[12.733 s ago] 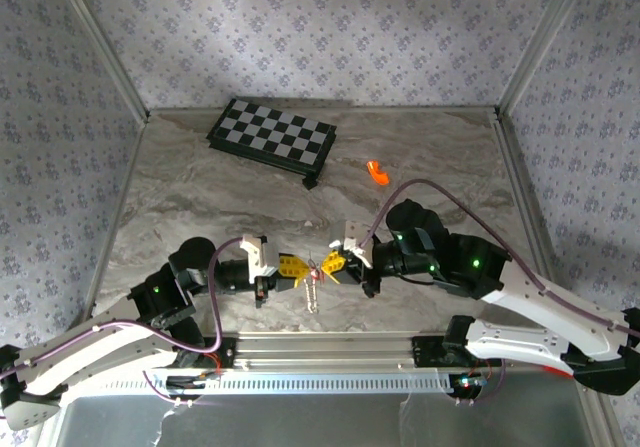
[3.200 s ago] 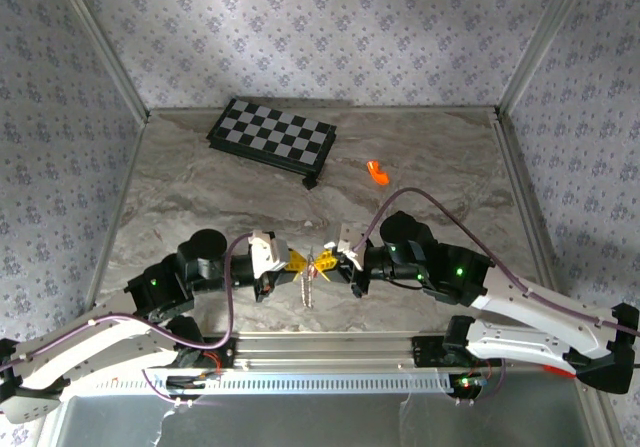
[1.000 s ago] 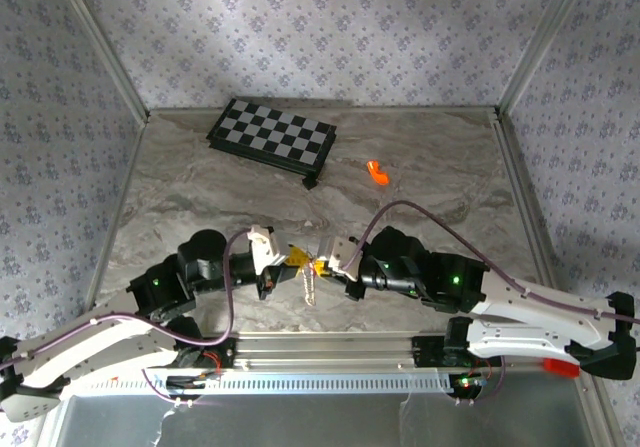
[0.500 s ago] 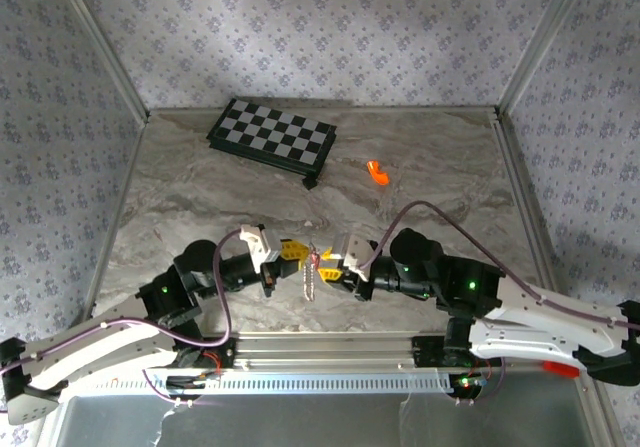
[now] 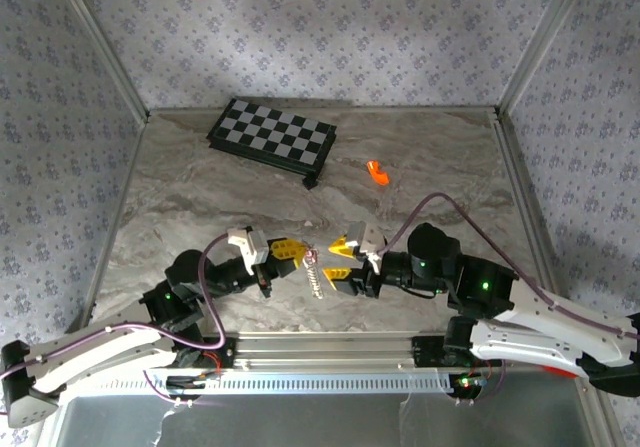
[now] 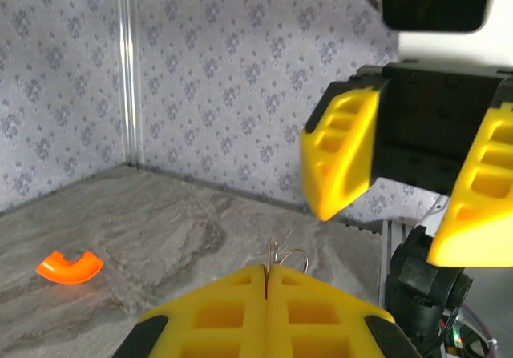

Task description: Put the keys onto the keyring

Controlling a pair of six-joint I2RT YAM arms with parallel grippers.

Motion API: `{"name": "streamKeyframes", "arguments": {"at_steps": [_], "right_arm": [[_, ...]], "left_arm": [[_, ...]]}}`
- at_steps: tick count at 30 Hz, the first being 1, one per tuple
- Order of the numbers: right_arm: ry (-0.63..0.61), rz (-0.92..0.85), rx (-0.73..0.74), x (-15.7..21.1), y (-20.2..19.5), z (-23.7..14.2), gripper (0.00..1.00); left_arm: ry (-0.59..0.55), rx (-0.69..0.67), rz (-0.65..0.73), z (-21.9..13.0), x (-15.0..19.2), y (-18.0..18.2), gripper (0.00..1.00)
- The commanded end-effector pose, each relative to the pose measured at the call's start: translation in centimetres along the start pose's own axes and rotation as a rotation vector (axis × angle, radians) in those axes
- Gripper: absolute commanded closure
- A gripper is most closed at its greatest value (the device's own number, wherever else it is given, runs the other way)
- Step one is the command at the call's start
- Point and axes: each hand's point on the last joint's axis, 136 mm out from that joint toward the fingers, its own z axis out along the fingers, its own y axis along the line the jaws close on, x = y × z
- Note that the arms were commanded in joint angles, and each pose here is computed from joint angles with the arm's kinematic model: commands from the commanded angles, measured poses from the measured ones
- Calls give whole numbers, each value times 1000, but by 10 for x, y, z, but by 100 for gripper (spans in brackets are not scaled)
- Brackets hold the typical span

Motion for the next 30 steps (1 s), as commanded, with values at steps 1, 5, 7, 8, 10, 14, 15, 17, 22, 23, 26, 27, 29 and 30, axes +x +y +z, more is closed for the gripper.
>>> {"name": "streamKeyframes", "arguments": {"at_steps": [1, 5, 7, 8, 10, 14, 15, 17, 22, 23, 26, 27, 29, 30], "right_arm": [[-74, 32, -15, -22, 2, -4, 42], [-112, 38, -27, -30, 3, -3, 38], [-104, 40, -16, -29, 1, -1, 38], [-97, 43, -12, -28, 0, 0, 38], [-96, 46, -18, -27, 0, 2, 38], [-96, 60, -22, -24, -1, 8, 39], [-95, 62, -19, -24, -2, 9, 40], [-100, 67, -20, -23, -3, 11, 44], [-111, 76, -34, -25, -4, 14, 52], [-109, 76, -41, -24, -3, 15, 52], [-103, 78, -63, -23, -1, 17, 53], [-100, 79, -68, -23, 0, 17, 53], [-90, 82, -75, -20, 0, 19, 54], [-89, 84, -75, -20, 0, 19, 54]], "left_arm": [[-108, 54, -12, -5, -25, -11, 100], [-110, 57, -18, -6, -24, -12, 100], [-112, 66, -18, -7, -24, -14, 100], [-116, 69, -18, -8, -25, -15, 100], [-121, 72, -17, -8, -25, -15, 100], [-122, 75, -17, -9, -24, -16, 100], [-122, 77, -17, -9, -25, -16, 100], [-120, 79, -17, -9, -23, -16, 100], [-122, 83, -22, -9, -23, -17, 100], [-123, 84, -22, -9, -24, -17, 100], [-121, 88, -24, -8, -24, -18, 100], [-121, 91, -24, -8, -24, -18, 100], [-121, 95, -26, -8, -24, -19, 100], [-122, 97, -25, -8, -24, -20, 100]]}}
